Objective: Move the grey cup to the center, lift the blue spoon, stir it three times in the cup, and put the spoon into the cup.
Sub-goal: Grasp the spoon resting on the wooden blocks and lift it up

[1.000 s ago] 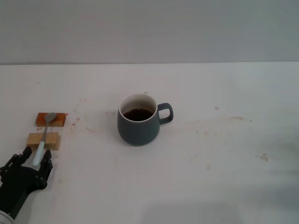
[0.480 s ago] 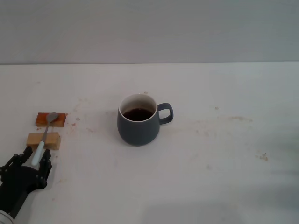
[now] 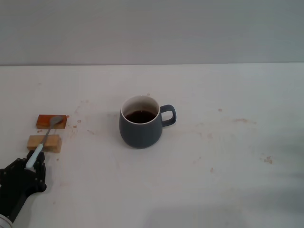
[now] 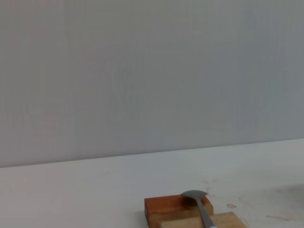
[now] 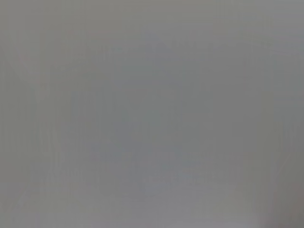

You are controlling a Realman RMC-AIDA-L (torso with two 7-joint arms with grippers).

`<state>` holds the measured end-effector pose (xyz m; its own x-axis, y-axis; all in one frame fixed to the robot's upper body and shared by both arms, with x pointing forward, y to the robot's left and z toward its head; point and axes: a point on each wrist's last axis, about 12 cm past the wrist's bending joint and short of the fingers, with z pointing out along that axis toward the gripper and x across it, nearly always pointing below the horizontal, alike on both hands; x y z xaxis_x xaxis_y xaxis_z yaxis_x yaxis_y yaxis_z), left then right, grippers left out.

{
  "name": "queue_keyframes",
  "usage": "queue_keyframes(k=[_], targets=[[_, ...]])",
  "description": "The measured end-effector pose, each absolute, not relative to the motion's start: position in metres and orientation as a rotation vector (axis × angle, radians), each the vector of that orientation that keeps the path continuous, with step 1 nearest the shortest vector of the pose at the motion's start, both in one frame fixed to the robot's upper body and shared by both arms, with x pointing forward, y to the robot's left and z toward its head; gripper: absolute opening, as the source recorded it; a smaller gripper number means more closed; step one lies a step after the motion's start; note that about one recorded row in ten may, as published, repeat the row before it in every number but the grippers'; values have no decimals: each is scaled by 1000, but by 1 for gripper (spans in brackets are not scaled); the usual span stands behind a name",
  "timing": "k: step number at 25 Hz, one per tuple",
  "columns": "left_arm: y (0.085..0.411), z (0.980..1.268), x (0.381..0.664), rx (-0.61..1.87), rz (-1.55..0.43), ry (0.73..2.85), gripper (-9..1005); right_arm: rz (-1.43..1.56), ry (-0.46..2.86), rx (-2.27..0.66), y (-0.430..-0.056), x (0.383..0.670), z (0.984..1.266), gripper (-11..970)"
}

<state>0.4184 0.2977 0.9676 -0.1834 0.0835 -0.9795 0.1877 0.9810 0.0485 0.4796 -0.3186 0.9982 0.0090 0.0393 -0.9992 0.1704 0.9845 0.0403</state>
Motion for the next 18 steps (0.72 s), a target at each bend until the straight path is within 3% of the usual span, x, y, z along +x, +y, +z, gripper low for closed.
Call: queue_keyframes(k=[3, 18], targets=[[298, 968, 418, 202, -95, 1755, 175, -103, 1560, 166, -319, 480, 998, -1], [285, 981, 423, 266, -84, 1659, 168, -102, 1559, 167, -318, 480, 998, -1]])
